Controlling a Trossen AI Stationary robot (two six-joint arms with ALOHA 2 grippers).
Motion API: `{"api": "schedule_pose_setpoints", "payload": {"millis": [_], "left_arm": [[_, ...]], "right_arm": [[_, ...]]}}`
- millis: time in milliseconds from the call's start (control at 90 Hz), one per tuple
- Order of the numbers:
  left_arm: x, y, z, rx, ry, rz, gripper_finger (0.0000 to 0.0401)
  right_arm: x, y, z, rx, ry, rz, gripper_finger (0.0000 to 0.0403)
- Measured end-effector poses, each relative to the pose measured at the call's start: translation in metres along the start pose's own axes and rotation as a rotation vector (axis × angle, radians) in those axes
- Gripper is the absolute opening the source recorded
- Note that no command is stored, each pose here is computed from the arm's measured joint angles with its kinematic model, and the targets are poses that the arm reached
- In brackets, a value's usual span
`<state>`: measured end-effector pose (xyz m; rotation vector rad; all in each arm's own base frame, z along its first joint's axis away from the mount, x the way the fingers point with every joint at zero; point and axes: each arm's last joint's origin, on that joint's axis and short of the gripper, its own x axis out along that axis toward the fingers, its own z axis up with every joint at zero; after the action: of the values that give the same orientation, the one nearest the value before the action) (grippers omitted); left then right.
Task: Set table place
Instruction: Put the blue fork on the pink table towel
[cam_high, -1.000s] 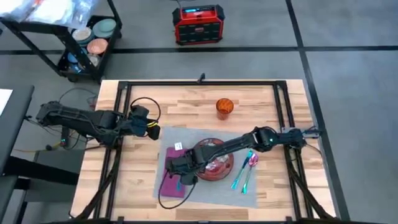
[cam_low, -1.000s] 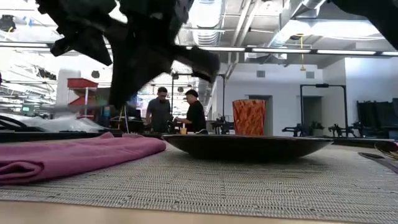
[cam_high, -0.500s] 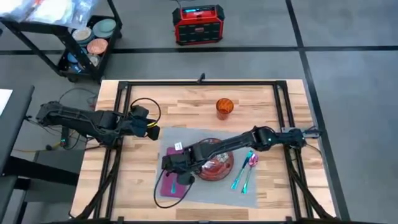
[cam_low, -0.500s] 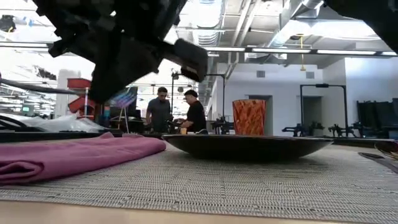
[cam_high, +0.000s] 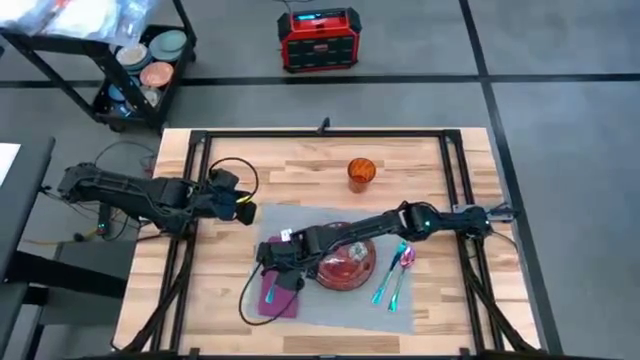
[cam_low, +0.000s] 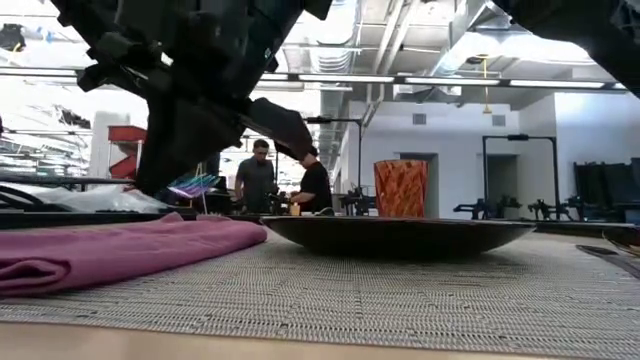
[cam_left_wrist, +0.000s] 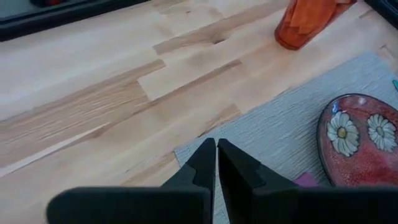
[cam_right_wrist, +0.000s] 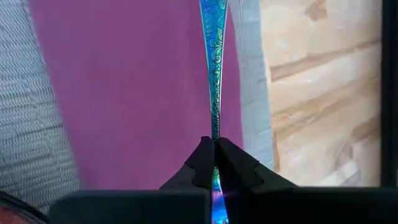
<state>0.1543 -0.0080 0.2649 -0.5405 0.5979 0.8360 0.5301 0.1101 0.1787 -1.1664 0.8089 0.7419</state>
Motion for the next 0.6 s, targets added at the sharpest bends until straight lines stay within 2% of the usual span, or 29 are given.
{"api": "schedule_pose_setpoints", "payload": {"millis": [256,600], "left_arm": [[0.0,0.0,0.0,0.016,-0.002,0.002,0.0],[0.0,0.0,0.0,0.017,-0.012,0.008,0.0]], "right_arm": [[-0.001,0.01,-0.001,0.036,-0.008,0.114,0.0],[-0.001,0.01,-0.002,0.047,-0.024,0.12,0.0]]}}
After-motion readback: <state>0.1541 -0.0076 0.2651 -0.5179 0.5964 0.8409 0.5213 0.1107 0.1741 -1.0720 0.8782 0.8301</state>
